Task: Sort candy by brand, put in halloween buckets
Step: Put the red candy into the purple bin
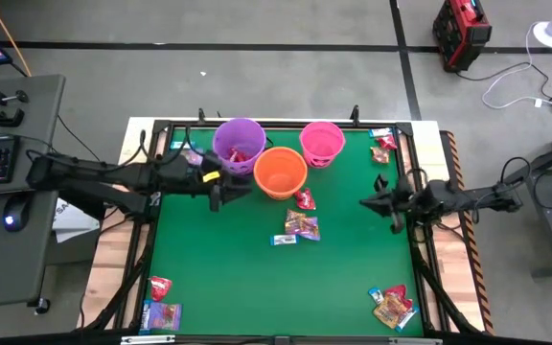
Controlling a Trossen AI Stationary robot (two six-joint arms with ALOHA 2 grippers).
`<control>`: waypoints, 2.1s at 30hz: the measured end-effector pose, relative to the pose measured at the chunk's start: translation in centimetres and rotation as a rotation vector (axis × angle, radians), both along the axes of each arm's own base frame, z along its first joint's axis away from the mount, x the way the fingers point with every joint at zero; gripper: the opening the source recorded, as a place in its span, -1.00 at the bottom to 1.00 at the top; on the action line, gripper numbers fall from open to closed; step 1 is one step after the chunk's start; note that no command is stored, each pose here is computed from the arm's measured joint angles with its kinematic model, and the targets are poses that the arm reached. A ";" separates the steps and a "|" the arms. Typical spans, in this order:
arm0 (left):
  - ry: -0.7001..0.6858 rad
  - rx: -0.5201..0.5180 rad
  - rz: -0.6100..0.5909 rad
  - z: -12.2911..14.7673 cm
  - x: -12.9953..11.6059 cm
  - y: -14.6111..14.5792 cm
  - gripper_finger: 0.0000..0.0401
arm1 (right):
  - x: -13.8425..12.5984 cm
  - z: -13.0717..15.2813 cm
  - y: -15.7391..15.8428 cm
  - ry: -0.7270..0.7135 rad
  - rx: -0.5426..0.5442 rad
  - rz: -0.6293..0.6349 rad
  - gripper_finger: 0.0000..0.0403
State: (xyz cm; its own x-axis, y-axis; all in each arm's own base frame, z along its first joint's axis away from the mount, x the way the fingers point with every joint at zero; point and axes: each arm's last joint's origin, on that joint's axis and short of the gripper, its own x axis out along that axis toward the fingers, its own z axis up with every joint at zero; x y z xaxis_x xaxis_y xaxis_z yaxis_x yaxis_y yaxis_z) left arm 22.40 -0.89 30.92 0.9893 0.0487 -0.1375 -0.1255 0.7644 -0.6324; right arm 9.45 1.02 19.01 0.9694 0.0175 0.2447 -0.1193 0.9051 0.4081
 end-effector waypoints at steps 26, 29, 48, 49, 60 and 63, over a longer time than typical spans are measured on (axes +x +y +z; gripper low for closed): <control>0.002 0.052 0.029 0.1 -0.1 1.3 0.11 | 7.0 12.9 0.7 -0.045 0.152 -0.076 -1.00; 0.002 0.060 0.015 0.1 0.0 1.2 0.11 | 8.6 13.8 1.0 0.188 0.145 -0.044 -1.00; 0.015 0.110 -0.001 0.0 -0.1 1.2 0.11 | 5.3 0.5 10.4 1.919 0.699 0.242 0.02; 0.016 0.114 -0.002 0.0 -0.1 1.2 0.11 | 5.0 -0.3 10.8 1.957 0.715 0.247 0.02; 0.015 0.134 -0.006 0.0 -0.1 1.2 0.11 | 3.6 -4.8 11.4 2.113 0.768 0.131 0.01; 0.015 0.130 -0.006 0.0 -0.1 1.2 0.11 | 4.0 -5.4 11.8 2.123 0.761 0.177 0.01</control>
